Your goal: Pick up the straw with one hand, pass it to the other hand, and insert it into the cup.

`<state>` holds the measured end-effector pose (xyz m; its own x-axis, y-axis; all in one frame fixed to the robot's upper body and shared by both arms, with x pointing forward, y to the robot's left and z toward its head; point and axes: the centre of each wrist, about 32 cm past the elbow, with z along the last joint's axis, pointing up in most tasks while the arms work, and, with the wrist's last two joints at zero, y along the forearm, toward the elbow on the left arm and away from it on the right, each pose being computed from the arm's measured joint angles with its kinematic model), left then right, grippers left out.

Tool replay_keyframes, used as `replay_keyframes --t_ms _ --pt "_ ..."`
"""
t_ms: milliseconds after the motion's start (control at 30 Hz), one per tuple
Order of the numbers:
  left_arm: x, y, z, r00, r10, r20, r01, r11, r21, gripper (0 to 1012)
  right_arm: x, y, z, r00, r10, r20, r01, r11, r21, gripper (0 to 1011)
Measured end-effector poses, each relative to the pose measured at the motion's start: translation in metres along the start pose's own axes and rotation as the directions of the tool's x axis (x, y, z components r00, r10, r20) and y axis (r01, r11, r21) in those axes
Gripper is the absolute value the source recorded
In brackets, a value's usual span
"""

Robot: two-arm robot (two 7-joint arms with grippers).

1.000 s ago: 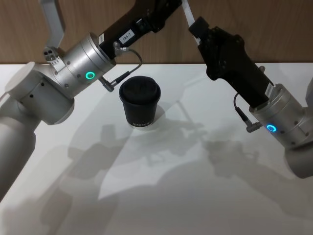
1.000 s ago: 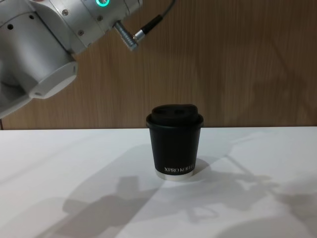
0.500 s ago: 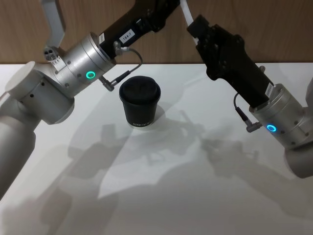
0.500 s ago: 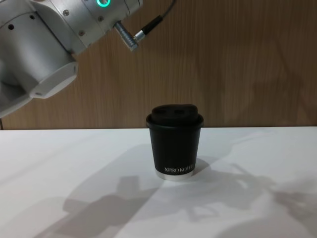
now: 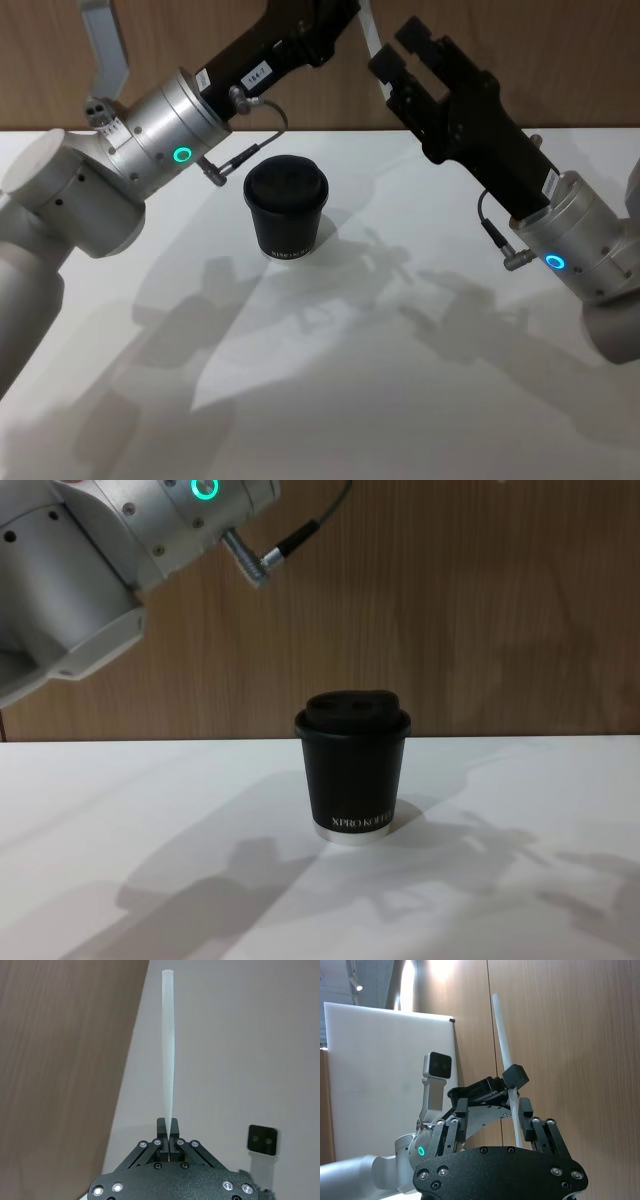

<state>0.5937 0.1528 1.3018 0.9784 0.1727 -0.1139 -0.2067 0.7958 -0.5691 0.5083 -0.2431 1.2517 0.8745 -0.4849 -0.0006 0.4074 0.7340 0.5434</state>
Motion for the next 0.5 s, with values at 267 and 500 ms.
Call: replay_keyframes --t_ms 267,500 --pt "-0.0045 0.0072 0.0037 0.9949 0.063 0.079 -0.066 0.9974 0.029 6 0.0 0.0 0.0 1.0 0.0 0.0 0.0 1.0 0.0 824" --pt "-0.0096 0.0168 0.0071 0.9767 0.127 0.172 -0.143 0.9863 0.082 6 0.0 0.0 0.0 1.0 -0.001 0.0 0.001 1.0 0.0 965"
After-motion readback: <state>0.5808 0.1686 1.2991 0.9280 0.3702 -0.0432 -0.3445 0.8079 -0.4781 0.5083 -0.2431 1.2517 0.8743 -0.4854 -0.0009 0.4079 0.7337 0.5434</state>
